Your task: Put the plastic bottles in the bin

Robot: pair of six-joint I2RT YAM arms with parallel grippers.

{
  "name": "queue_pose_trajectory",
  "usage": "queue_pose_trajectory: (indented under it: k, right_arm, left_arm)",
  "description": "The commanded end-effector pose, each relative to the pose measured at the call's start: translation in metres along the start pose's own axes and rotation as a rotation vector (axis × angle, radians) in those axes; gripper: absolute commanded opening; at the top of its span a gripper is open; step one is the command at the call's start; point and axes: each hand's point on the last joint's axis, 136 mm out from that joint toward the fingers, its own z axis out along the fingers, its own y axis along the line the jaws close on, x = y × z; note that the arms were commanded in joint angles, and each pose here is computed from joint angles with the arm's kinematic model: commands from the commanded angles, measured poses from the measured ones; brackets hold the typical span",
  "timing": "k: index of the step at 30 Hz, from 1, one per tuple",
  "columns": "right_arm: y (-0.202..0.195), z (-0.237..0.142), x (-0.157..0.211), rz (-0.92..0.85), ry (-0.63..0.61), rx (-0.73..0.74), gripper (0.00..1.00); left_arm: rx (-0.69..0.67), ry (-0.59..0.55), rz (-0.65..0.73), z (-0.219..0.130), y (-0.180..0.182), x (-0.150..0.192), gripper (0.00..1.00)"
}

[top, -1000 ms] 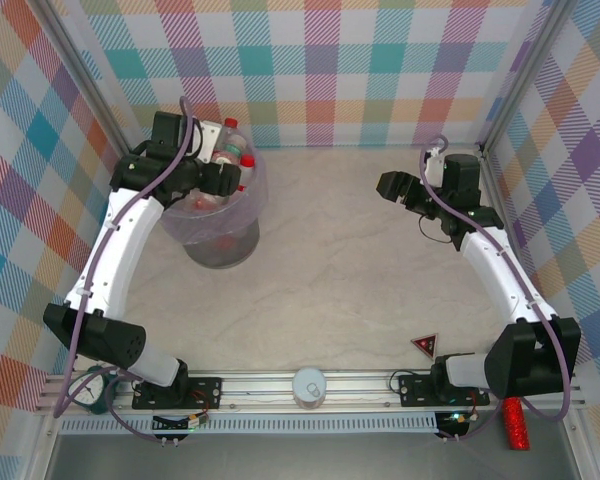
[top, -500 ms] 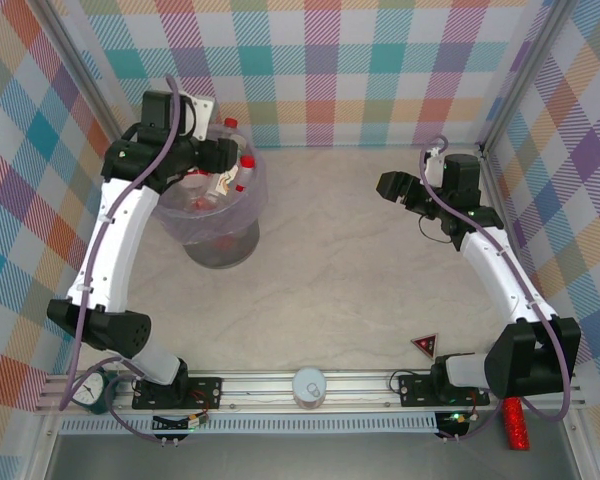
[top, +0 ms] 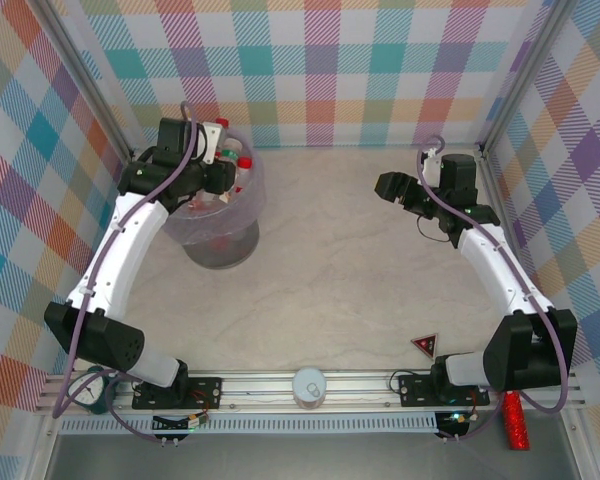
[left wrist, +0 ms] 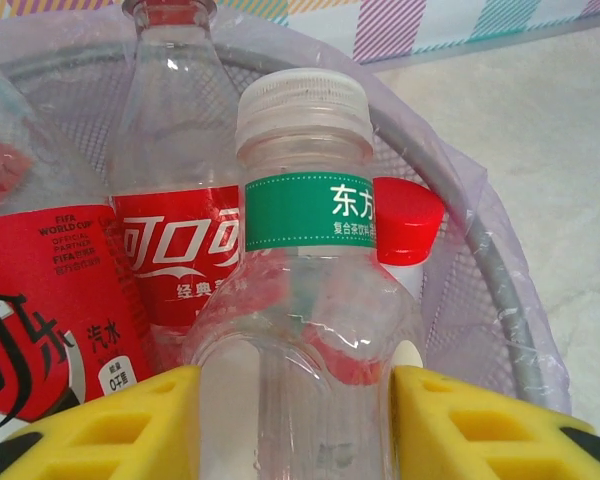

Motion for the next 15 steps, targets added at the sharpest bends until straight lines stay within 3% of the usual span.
queue_pose_trajectory:
  k: [1, 15]
  right_arm:
    - [0.01, -0.005, -0.013, -0.017, -0.033, -0.032, 0.79]
    - [0.008, -0.004, -0.014, -0.022, -0.035, -0.026, 0.79]
  left_arm:
    - [-0.036, 0.141, -0.028, 0.018, 0.008, 0.042, 0.45]
    - [0.119, 0.098, -0.104, 0.052, -0.02, 0.045, 0.43]
